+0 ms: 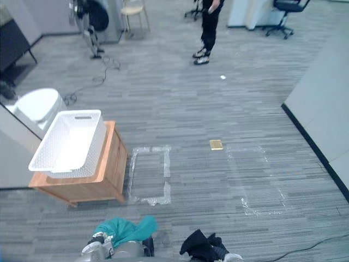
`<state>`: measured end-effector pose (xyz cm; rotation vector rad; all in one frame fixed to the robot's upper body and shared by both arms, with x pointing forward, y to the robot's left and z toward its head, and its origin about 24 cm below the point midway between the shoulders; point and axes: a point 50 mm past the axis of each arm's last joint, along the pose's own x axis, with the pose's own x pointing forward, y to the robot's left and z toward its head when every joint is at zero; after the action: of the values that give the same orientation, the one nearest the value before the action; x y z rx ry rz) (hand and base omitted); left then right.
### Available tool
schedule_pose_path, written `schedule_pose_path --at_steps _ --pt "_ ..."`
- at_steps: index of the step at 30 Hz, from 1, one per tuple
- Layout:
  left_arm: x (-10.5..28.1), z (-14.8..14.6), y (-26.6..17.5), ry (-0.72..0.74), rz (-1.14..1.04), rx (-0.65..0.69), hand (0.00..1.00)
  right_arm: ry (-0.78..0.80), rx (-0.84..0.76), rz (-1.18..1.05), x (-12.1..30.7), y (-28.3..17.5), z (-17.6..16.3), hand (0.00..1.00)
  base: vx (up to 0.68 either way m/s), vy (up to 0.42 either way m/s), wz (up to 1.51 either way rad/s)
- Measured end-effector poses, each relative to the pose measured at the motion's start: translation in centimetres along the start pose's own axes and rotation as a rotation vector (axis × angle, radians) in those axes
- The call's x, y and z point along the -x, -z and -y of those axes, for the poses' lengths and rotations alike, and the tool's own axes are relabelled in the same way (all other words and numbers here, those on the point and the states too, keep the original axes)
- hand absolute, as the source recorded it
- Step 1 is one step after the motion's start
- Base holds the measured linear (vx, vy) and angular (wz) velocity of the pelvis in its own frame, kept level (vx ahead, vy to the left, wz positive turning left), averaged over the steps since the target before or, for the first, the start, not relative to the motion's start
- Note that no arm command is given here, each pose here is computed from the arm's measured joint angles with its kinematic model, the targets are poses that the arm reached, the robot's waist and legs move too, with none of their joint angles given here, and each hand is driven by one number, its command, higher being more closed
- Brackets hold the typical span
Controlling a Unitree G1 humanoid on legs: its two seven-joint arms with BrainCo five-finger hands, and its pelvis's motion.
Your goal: Tidy the bed and pick cloth on bed and put in laundry
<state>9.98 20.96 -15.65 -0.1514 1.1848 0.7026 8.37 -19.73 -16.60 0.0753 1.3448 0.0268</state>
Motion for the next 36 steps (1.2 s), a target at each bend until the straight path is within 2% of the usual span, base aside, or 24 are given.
schedule_pose_path --at_steps 4,8,10,16,22,24,25,28,32,36 --pt "-0.4 -1.8 0.4 -0.052 0.003 -0.077 1.0 -0.018 -0.064 0.008 -0.1 -0.3 -0.7 1.0 0.19 0.132 0.09" --pt "-0.4 -2.1 1.9 -0.058 -0.01 -0.245 1.0 0.073 -0.254 0.078 0.3 -1.3 1.3 1.0 -0.02 0.12 0.13" --pt "-0.7 -3.6 2.2 -0.092 -0.02 -0.32 1.0 0.067 -0.293 0.095 0.2 -1.6 1.0 1.0 -0.16 0.007 0.25" --pt "-0.7 -1.8 1.4 0.0 -0.039 -0.405 1.0 0.079 -0.317 0.111 0.4 -1.0 1.5 1.0 0.04 -0.094 0.45" --pt "-0.4 0.2 -0.9 0.03 0.021 -0.359 1.0 0.045 -0.35 0.018 0.5 3.1 0.9 1.0 0.19 -0.253 0.63" --pt "0.5 2.8 0.3 0.095 0.005 -0.35 1.0 0.054 -0.334 0.044 0.8 2.8 1.8 1.0 0.46 -0.305 0.56" --pt "0.6 3.0 0.1 0.095 0.014 -0.351 1.0 0.057 -0.329 0.047 0.8 2.7 2.0 1.0 0.31 -0.189 0.23" --pt "0.5 2.7 -0.1 0.055 0.022 -0.316 1.0 0.043 -0.27 0.045 0.7 2.1 1.6 1.0 0.33 -0.228 0.03" --pt "0.4 1.8 -0.2 -0.02 0.036 -0.159 1.0 0.052 -0.119 0.021 0.6 1.7 1.8 1.0 0.33 -0.133 0.15" --pt "0.6 1.4 -0.3 -0.049 0.076 -0.086 1.0 0.071 -0.02 -0.002 0.7 1.7 2.1 1.0 0.28 0.022 -0.04"
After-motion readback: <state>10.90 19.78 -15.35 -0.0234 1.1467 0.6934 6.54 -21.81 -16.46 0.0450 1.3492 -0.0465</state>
